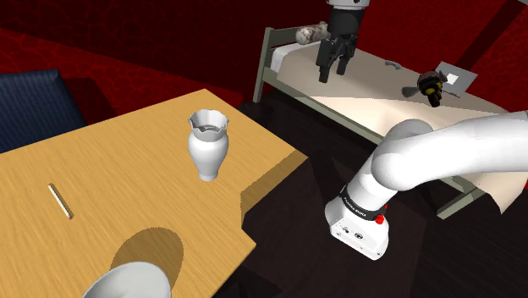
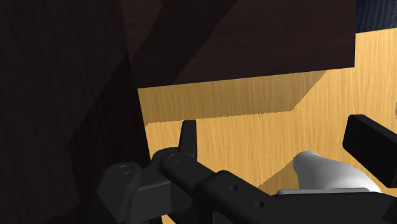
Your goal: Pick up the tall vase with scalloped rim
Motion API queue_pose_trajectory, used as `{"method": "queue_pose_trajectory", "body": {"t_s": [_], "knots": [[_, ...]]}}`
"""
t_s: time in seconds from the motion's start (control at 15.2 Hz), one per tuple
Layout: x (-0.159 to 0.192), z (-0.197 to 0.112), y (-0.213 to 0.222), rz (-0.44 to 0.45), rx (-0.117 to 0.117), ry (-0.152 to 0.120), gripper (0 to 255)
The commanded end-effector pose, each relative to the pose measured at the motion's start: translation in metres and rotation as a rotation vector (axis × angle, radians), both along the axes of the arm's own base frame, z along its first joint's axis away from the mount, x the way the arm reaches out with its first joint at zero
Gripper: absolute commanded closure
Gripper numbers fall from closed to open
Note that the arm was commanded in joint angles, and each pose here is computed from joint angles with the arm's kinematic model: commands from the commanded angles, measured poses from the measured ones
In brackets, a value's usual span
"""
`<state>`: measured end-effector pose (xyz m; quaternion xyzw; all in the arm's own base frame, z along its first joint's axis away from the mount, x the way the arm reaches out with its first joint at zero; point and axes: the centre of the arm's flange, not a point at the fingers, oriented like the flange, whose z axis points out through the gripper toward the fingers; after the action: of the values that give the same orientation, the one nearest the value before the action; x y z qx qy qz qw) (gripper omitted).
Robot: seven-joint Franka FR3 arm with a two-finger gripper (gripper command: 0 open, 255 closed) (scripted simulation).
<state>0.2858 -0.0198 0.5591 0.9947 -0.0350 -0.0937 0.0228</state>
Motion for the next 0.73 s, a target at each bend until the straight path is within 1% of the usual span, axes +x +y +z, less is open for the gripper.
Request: {"method": "queue_pose_trajectory", "body": {"t_s": [0.0,0.66], "knots": [[0.000,0.000,0.000,0.000,0.000,0.000,0],[0.074,-0.059,0.102,-0.021,-0.089,-0.026,0]]}}
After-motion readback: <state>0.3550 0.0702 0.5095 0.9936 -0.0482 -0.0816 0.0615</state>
